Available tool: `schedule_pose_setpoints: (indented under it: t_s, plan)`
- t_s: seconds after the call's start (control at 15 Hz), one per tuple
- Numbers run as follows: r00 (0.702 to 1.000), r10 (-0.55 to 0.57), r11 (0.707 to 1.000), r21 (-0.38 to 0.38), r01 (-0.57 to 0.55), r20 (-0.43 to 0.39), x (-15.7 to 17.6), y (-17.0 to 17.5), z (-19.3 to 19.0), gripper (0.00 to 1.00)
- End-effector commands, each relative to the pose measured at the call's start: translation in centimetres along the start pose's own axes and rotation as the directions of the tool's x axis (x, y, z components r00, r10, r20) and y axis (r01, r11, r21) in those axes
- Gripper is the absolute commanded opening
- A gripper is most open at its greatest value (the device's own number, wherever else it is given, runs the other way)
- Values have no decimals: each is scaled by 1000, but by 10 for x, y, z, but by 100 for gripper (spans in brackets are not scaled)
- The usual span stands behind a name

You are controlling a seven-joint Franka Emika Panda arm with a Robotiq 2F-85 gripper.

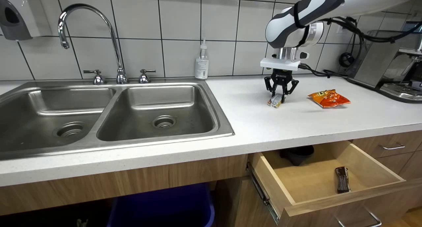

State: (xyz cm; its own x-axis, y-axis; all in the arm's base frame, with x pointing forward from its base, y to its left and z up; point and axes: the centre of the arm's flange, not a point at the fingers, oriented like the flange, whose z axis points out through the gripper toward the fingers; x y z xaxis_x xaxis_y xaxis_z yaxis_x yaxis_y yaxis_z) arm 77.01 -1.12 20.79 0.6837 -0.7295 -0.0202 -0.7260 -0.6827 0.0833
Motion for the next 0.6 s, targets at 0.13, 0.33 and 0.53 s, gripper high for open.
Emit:
schedule_pose_setpoints:
  t_s: [0.13, 0.33, 0.53]
  plan:
    - [1000, 18, 1000, 11, -19, 5, -5, 6, -13, 16]
    - [1000, 21, 1000, 20, -21, -1, -11, 12, -17, 16]
    - [1000, 20, 999, 28, -20, -8, -19, 16, -23, 16]
